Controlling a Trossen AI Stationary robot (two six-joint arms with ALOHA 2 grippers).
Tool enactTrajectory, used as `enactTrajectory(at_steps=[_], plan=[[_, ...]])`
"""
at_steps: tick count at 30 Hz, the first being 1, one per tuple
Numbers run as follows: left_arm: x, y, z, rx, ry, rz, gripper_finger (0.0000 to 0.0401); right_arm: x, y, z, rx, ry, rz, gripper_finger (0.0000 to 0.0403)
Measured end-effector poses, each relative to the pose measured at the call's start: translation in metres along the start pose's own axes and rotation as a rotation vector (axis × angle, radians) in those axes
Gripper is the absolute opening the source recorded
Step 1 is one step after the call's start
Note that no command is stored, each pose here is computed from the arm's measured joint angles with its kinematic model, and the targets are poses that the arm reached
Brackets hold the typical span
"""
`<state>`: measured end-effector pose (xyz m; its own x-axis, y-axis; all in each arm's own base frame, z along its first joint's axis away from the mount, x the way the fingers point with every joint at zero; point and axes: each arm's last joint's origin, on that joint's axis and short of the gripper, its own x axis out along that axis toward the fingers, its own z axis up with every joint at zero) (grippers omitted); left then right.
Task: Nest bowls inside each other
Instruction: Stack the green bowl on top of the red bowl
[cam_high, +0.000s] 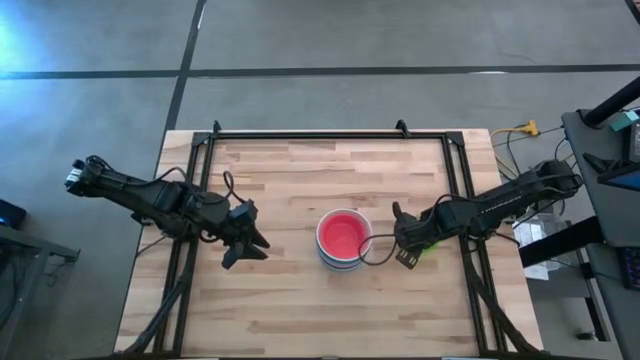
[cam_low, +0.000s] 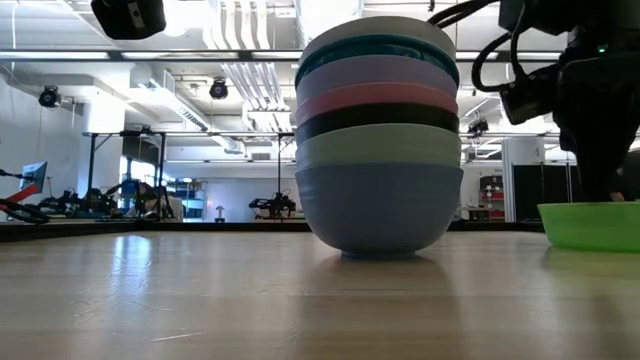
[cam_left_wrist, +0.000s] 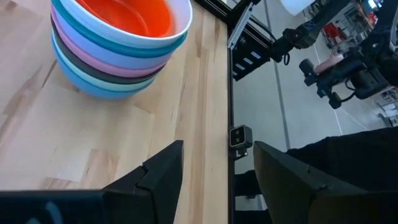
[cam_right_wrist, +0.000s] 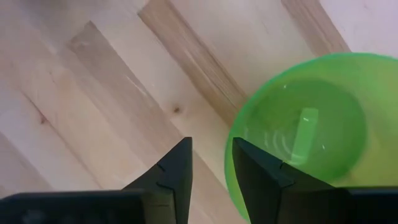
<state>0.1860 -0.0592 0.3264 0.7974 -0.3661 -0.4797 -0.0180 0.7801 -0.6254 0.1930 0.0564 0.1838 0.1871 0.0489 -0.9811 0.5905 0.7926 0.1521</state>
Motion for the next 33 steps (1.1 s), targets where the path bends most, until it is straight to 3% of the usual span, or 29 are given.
enactTrajectory(at_steps=[12, 15, 19, 23, 28, 33], plan=[[0.0, 0.0, 0.0, -0.002, 0.0, -0.001, 0.0178, 0.018, -0.013, -0.011, 0.019, 0.038, -0.045, 0.0105], [0.0, 0.0, 0.0, -0.002, 0.0, -0.001, 0.0178, 0.019, -0.013, -0.011, 0.021, 0.043, -0.038, 0.0081], [0.0, 0.0, 0.0, -0.002, 0.0, -0.001, 0.0178, 0.014, -0.01, -0.01, -0.003, 0.046, -0.012, 0.002], [0.0, 0.0, 0.0, -0.002, 0.0, -0.001, 0.0178, 0.001, -0.004, -0.006, -0.015, 0.016, 0.032, 0.001], [0.0, 0.0, 0.0, -0.002, -0.001, -0.002, 0.0178, -0.034, 0.003, 0.003, -0.006, -0.116, 0.103, 0.0008], [0.0, 0.0, 0.0, -0.001, -0.001, -0.002, 0.0178, -0.084, 0.016, 0.016, -0.079, -0.403, 0.256, 0.0008]])
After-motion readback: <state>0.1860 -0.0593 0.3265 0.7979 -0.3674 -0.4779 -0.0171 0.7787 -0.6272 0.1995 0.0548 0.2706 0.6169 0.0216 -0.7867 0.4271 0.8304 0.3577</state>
